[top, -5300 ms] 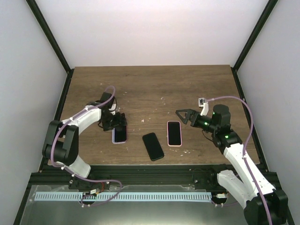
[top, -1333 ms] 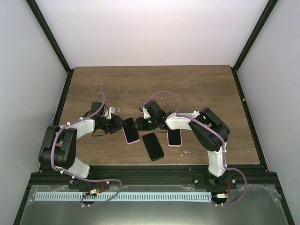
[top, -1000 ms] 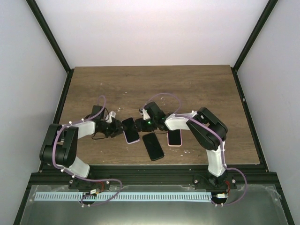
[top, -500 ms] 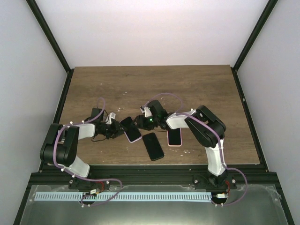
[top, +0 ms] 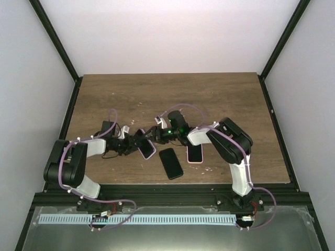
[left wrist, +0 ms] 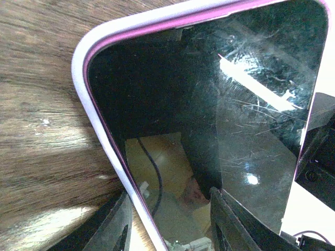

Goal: Put the phone into the phone case

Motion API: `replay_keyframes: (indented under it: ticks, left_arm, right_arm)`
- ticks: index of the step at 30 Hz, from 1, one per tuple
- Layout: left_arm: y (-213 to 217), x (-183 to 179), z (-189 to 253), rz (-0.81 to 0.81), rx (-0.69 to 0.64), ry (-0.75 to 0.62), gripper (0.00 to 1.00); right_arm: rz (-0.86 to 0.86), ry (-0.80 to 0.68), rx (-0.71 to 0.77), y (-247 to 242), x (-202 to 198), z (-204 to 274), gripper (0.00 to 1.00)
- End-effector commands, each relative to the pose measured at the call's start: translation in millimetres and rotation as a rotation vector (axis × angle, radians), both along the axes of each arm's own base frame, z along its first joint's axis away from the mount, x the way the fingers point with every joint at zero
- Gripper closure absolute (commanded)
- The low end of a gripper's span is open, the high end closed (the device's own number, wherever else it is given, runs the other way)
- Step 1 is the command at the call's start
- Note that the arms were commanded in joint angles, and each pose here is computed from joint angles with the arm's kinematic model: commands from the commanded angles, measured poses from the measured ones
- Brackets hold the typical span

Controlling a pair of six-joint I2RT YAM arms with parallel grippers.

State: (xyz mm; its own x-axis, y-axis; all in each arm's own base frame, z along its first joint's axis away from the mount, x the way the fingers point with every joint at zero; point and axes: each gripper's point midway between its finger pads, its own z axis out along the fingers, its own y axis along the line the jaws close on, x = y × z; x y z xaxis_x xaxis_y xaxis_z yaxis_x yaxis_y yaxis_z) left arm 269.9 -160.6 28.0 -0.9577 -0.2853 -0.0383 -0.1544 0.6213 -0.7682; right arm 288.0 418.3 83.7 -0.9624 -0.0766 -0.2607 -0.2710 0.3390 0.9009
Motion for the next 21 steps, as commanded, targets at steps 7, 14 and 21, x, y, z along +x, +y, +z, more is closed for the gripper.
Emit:
replay_keyframes:
  ticks: [7, 14, 21]
  left_arm:
    - [2.4, -22.6, -17.7, -0.016, 0.046, 0.059, 0.58]
    - [3.2, -23.4, -15.6, -0.013, 0.049, 0.052, 0.60]
    - [3.7, -23.5, -14.5, -0.008, 0.049, 0.046, 0.59]
  right_arm:
    - [0.137, 0.039, 0.067, 16.5, -30.3, 12.6, 0.38]
    - [0.120, 0.045, 0.029, 13.2, -29.6, 4.1, 0.60]
    - [0.117, 0.050, 0.006, 11.7, -29.6, -2.4, 0.72]
